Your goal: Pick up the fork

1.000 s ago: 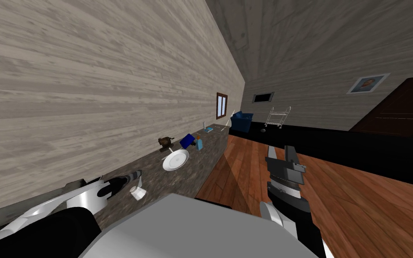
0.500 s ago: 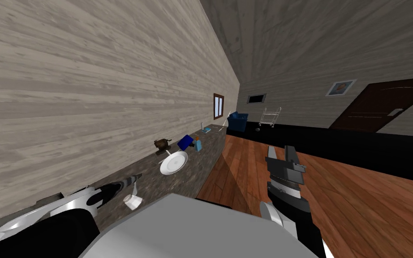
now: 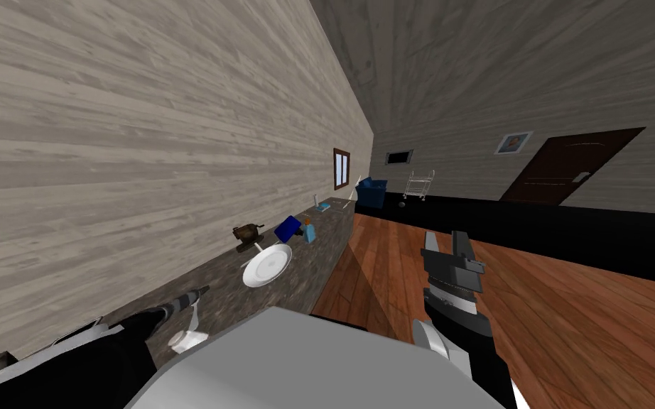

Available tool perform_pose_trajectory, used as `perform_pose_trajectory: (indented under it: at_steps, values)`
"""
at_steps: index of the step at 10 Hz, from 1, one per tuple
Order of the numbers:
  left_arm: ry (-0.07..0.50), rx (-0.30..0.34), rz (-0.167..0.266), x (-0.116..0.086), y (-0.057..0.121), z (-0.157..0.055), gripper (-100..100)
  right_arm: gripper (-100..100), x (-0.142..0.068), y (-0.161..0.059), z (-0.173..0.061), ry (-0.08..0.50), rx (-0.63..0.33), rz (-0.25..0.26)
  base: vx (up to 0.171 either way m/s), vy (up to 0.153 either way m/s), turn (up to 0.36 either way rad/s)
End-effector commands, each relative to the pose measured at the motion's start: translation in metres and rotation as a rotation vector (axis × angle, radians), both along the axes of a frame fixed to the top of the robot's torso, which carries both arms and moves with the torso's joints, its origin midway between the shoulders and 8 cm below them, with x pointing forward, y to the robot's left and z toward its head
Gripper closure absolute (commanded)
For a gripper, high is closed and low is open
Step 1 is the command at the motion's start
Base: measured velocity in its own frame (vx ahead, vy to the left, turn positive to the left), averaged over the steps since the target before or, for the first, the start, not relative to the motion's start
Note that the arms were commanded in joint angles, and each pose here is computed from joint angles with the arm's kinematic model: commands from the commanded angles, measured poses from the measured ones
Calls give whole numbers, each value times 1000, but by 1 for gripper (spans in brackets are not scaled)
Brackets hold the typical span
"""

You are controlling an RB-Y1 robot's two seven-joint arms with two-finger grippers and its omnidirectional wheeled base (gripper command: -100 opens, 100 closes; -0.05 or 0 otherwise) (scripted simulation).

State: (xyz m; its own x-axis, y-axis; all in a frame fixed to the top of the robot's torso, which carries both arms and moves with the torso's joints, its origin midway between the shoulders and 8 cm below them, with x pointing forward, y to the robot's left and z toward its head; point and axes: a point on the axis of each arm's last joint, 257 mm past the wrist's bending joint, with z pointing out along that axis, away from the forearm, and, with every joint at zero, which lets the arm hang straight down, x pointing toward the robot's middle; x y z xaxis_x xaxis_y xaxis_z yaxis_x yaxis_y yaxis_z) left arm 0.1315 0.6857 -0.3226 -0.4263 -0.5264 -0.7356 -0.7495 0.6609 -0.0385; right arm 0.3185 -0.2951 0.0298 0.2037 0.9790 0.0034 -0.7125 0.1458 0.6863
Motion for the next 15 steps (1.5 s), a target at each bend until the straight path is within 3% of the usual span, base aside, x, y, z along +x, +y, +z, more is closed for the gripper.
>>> perform_pose_trajectory:
  at_steps: [1, 3, 4, 6, 8, 9, 11, 13, 14, 15]
  values:
    - [-17, 6, 24, -17, 9, -4, -100, 0, 0, 0, 0, 0, 0, 0, 106, -4, -243]
    - [-42, -16, 21, -21, 5, -9, -100, 0, 0, 0, 0, 0, 0, 0, 36, -1, -5]
    - [-22, 31, 58, -58, 26, -2, -100, 0, 0, 0, 0, 0, 0, 0, 85, -12, -353]
    - [-29, 14, 109, -86, 29, -14, -100, 0, 0, 0, 0, 0, 0, 0, 75, 8, -118]
    - [-56, -1, 75, -77, 23, -12, -100, 0, 0, 0, 0, 0, 0, 0, 2, -3, 18]
    - [-17, 48, 123, -126, 41, -7, -100, 0, 0, 0, 0, 0, 0, 0, 75, -7, -323]
    - [-40, 25, 155, -145, 36, -16, -100, 0, 0, 0, 0, 0, 0, 0, 85, 12, -143]
    - [-67, 12, 121, -138, 31, -14, -100, 0, 0, 0, 0, 0, 0, 0, 4, 0, 22]
    - [-22, 57, 170, -189, 42, -7, -100, 0, 0, 0, 0, 0, 0, 0, 66, 5, -347]
    - [-19, 48, 215, -217, 40, -14, -100, 0, 0, 0, 0, 0, 0, 0, 99, 18, -216]
